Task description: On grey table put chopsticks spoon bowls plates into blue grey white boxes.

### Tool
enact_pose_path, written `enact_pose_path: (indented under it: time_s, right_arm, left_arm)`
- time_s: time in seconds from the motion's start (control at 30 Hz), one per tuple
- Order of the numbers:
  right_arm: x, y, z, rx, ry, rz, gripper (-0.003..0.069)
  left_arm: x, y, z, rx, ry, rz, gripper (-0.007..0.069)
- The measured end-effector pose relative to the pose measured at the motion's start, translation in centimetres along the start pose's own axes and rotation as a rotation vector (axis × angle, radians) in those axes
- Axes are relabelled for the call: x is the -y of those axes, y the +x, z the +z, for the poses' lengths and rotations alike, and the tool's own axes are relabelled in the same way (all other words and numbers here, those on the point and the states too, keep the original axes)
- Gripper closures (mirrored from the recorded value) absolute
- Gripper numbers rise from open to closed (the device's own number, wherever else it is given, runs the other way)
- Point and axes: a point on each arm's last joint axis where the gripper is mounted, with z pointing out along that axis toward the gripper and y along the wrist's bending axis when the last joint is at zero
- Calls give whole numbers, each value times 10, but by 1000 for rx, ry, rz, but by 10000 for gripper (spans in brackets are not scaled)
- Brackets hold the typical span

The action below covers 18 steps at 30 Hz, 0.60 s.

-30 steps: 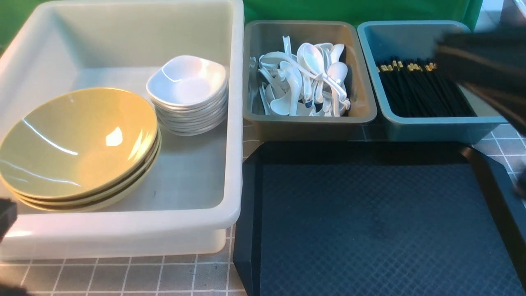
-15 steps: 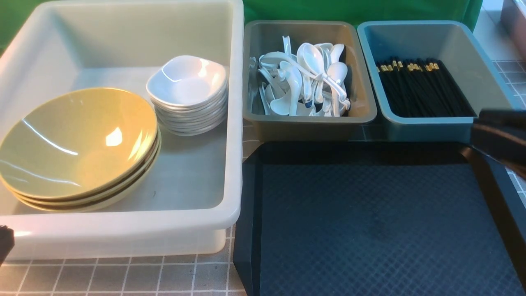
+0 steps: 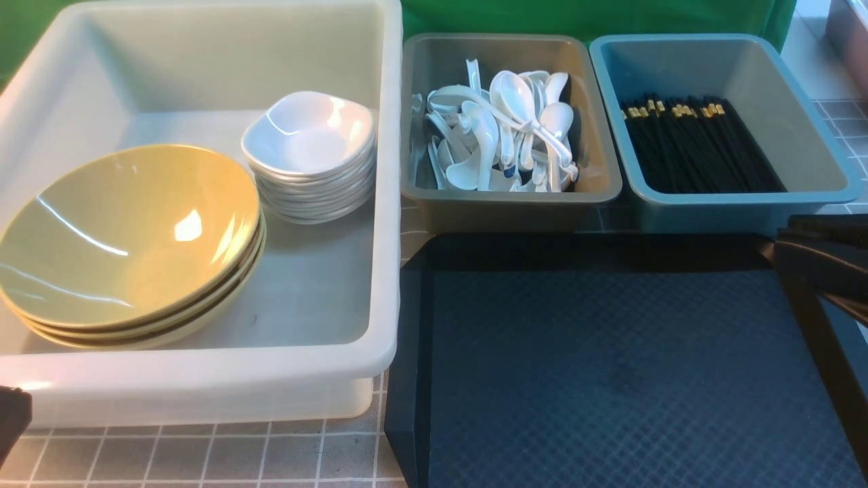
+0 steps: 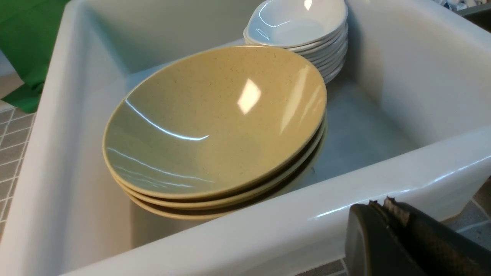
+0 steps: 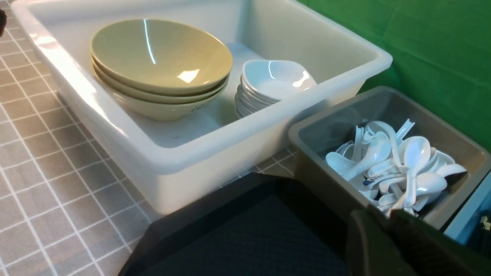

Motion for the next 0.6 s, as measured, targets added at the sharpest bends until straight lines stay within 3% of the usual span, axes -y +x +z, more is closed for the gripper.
enact_pose_path:
  time_s: [0.13,0.3,0.6]
  right_arm:
    - [1,2,-2,1,10,-19,601]
    - [10,12,-1,-8,93,-17,659]
    - [31,100,-19,167,487,217,661]
  left_arm:
    - [0,0,0,0,1,-2,635]
    - [0,0,0,-2,4,-7,635]
    - [1,0,0,-2,10,-15,635]
